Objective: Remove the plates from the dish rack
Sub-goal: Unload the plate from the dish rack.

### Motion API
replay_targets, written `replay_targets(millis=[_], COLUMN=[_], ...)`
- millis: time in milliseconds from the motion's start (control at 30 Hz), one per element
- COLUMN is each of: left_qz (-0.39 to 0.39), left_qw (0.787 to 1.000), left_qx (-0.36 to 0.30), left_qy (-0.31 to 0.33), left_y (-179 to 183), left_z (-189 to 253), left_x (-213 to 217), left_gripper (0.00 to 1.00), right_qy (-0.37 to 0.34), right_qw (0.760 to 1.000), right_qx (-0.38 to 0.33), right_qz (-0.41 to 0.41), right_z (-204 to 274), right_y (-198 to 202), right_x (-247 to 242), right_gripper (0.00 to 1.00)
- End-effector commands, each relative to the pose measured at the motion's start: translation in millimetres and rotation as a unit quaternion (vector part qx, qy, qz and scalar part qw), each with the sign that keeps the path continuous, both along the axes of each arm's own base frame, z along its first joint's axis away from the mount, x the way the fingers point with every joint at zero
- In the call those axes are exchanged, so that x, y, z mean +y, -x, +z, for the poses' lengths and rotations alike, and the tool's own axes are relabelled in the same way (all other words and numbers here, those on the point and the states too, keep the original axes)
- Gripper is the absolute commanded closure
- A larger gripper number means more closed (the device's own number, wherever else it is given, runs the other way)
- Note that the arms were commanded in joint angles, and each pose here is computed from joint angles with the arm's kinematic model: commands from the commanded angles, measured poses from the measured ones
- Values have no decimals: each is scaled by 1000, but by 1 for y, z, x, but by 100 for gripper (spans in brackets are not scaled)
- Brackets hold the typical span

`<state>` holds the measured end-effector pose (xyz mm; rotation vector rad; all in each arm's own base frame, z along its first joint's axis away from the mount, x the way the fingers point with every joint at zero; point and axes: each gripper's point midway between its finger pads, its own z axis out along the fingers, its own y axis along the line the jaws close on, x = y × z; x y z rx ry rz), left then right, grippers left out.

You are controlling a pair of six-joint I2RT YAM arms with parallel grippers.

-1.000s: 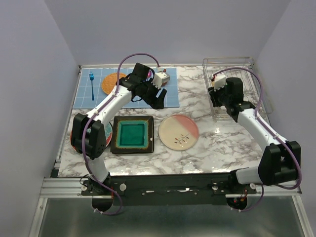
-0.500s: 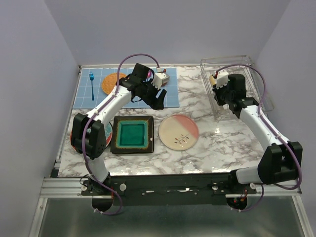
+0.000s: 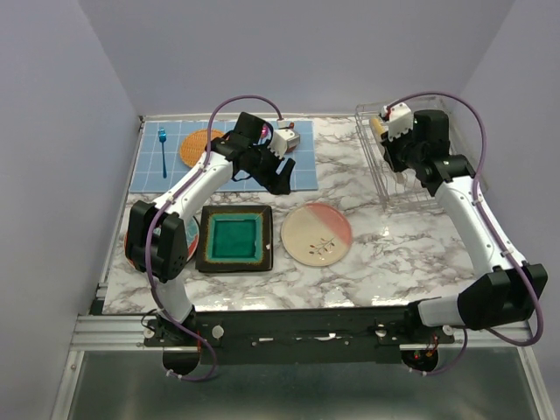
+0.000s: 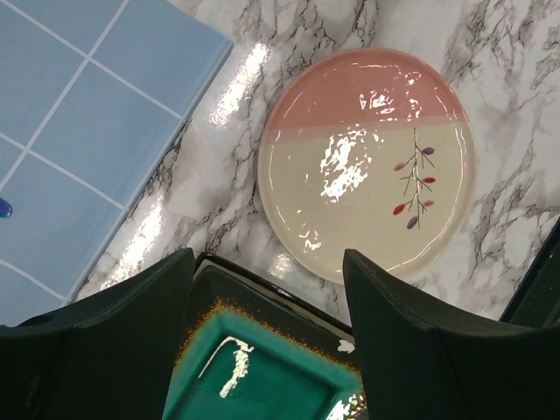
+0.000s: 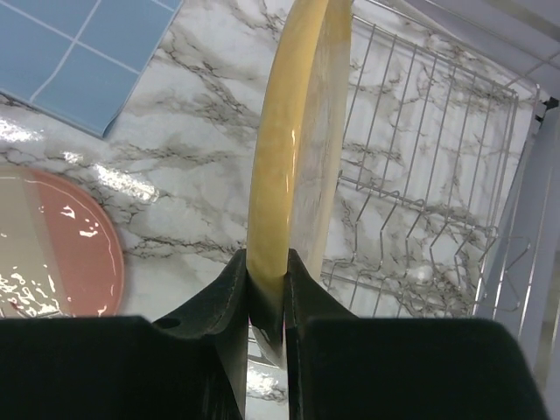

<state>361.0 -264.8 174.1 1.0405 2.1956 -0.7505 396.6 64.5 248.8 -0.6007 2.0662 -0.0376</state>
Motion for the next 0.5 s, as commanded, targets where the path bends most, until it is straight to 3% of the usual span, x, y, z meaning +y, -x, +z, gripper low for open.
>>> replay_targets(millis=[0,267,400,467], left_qz=[-10,-20,-46,-62], left_qw=[1000,999,996,991], left_qx=[-2,12,36,79], left_qy=[12,31,61,91], left_y=[3,4,8,14], left_z=[7,15,30,32], left_x=[-1,-8,-18,-22], left_gripper=[23,23,23,23], right_qy=[12,45,142,197], right_qw=[993,991,980,968], right_qx=[-116,-124,-130,-141], right_qz=[12,30,52,63], right_z=[94,130,135,130], right_y=[-2,18,30,42], right_x=[-4,-9,-17,-14], right_gripper=[99,99,99,99])
